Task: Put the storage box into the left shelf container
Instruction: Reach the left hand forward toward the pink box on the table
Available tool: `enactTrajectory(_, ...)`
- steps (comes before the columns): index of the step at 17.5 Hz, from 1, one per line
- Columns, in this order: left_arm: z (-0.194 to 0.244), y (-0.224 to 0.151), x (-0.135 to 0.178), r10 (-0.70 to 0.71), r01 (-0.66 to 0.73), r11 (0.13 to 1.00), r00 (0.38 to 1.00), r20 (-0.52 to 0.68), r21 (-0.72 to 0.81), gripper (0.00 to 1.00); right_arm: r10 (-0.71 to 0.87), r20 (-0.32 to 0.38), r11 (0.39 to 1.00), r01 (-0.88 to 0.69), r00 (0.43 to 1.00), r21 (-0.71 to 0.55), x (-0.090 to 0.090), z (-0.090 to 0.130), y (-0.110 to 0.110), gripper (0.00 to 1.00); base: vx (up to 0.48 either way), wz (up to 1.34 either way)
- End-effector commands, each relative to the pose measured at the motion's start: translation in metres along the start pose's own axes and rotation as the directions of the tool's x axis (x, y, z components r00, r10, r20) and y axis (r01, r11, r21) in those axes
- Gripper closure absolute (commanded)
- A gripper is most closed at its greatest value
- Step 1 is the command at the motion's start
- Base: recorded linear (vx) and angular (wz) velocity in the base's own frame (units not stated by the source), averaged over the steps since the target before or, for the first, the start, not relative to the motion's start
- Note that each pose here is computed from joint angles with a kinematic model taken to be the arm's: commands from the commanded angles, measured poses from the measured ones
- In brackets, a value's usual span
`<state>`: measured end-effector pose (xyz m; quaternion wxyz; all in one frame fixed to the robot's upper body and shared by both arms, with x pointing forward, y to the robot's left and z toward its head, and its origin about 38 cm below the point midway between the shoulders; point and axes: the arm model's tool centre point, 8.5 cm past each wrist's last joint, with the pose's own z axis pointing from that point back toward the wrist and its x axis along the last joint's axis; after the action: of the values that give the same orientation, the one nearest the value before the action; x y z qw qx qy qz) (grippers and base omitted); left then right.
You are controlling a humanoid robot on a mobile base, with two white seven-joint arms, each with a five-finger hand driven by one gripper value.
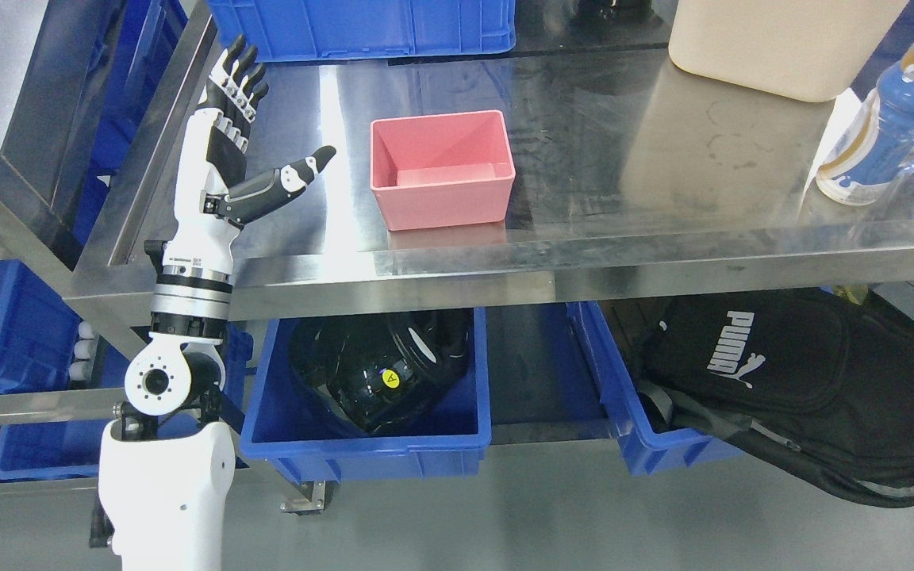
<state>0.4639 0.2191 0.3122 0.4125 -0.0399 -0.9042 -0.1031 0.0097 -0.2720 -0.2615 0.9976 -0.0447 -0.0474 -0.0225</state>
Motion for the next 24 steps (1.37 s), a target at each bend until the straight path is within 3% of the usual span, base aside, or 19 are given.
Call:
enactTrajectory(1,-0.001,-0.01,0.004,-0.019,0.021,0.998,0.999,0.037,-0.061,0.0,-0.001,0.01,1.0,0.001,1.0,-0.018,0.002,0.0,-0.012,0.0,-0.085,-0.01)
enactTrajectory(4,-0.007,0.004,0.011,-0.031,0.033,0.998,0.998,0.054,-0.047,0.0,-0.001,0.01,1.0,0.001,1.0,-0.018,0.002,0.0,-0.012,0.0,-0.112,-0.01)
enactTrajectory(8,-0.035,0.068,0.049,-0.261,0.276,0.937,0.961,0.096,-0.213,0.0,-0.001,0.01,1.0,0.001,1.0,-0.018,0.002,0.0,-0.012,0.0,-0.114,-0.08)
enactTrajectory(11,-0.058,0.104,0.054,-0.423,0.408,0.827,0.905,0.049,-0.387,0.03,-0.001,0.01,1.0,0.001,1.0,-0.018,0.002,0.0,-0.012,0.0,-0.066,-0.15)
enactTrajectory(14,-0.08,0.101,0.042,-0.569,0.465,0.686,0.822,-0.013,-0.56,0.03,-0.001,0.01,1.0,0.001,1.0,-0.018,0.002,0.0,-0.012,0.0,-0.033,-0.07)
enactTrajectory(16,-0.089,0.09,0.035,-0.616,0.427,0.619,0.785,-0.07,-0.659,0.03,-0.001,0.01,1.0,0.001,1.0,-0.018,0.002,0.0,-0.012,0.0,-0.01,-0.01)
enactTrajectory(19,-0.099,0.075,0.033,-0.607,0.364,0.607,0.786,-0.117,-0.706,0.03,-0.001,0.01,1.0,0.001,1.0,-0.018,0.002,0.0,-0.012,0.0,0.0,0.0)
enactTrajectory(24,-0.135,-0.005,0.041,-0.562,0.327,0.532,0.827,-0.036,-0.781,0.07,-0.001,0.01,1.0,0.001,1.0,-0.018,0.002,0.0,-0.012,0.0,0.002,0.0)
